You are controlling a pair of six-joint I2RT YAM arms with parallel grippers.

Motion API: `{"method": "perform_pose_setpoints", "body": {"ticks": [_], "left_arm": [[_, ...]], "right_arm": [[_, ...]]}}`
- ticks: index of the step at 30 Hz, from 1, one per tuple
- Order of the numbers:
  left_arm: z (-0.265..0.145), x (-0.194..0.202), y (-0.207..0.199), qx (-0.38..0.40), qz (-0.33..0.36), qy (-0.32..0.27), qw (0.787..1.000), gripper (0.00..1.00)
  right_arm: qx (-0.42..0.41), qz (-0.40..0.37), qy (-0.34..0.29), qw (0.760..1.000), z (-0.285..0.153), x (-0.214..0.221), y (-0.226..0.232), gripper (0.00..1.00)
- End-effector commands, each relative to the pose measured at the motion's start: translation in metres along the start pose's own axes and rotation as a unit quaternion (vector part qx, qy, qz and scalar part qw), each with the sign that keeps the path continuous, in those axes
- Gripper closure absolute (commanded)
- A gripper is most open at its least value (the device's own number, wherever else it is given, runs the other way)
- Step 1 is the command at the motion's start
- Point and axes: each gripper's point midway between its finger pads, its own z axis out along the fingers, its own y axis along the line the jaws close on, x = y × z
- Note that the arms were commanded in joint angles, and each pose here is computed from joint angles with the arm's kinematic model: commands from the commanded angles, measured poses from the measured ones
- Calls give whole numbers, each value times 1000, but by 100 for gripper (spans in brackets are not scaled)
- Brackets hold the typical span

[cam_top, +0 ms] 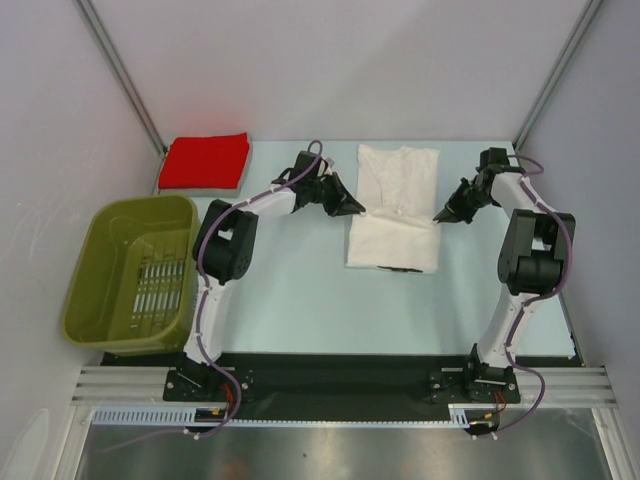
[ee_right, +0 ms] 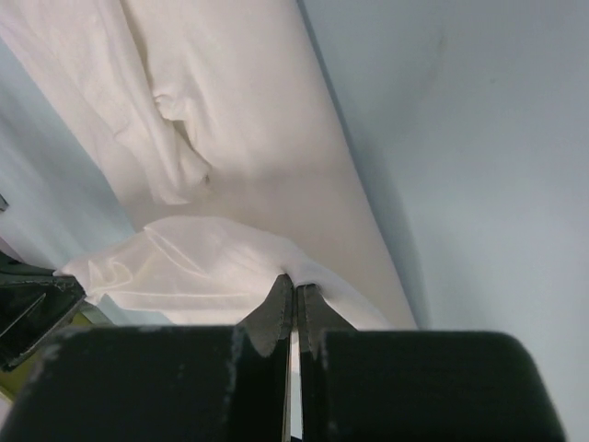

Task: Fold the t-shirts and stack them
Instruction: Fold the tshirt

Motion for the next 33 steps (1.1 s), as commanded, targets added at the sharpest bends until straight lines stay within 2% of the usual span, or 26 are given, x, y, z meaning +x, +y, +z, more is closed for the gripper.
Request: {"method": "perform_pose_setpoints", "body": {"ticks": [1, 8, 11, 13, 14, 15, 18, 19, 20, 22, 25, 29, 30, 32, 33], "left_arm": [[-2, -17, -24, 32, 9, -14, 999, 100], [9, -26, -17, 27, 0, -9, 1000, 96], [9, -34, -6, 3, -5, -22, 1000, 93], [3, -46, -7, -24, 35, -44, 998, 86], [-1, -46, -1, -49, 34, -44, 997, 80], [-6, -58, -6, -60, 47, -68, 995, 73], [-27, -73, -10, -102, 82, -113, 985, 66], [-41, -75, -24, -104, 110, -129, 980, 64], [-47, -73, -26, -117, 119, -136, 977, 59], [-63, -69, -40, -124, 155, -152, 968, 56], [-57, -41, -49, -110, 188, -117, 969, 55], [-36, 16, -62, -77, 233, -45, 968, 59], [-30, 26, -52, -83, 231, -30, 969, 59], [-18, 46, -51, -63, 235, -6, 970, 59], [-9, 54, -37, -66, 222, 11, 973, 59]], "right_arm": [[-21, -19, -18, 999, -7, -20, 9, 100], [-26, -18, -5, 999, 9, -30, 9, 100], [-29, -21, 2, 999, 18, -36, 8, 92], [-22, -23, 0, 999, 20, -42, 6, 89], [-19, -29, -10, 999, 22, -54, 6, 80], [-17, -28, -15, 999, 20, -62, 3, 76], [6, -35, -37, 999, 8, -86, -4, 69], [9, -35, -44, 998, 1, -92, -4, 68], [13, -35, -48, 998, -4, -95, -5, 63], [16, -38, -56, 998, -21, -92, 1, 61], [8, -57, -59, 997, -35, -69, 13, 59], [-14, -73, -44, 996, -34, -24, 21, 60], [-32, -84, -60, 994, -34, -23, 29, 60], [-48, -80, -37, 995, -21, 4, 29, 64], [-59, -84, -40, 994, -14, 7, 32, 65]]}}
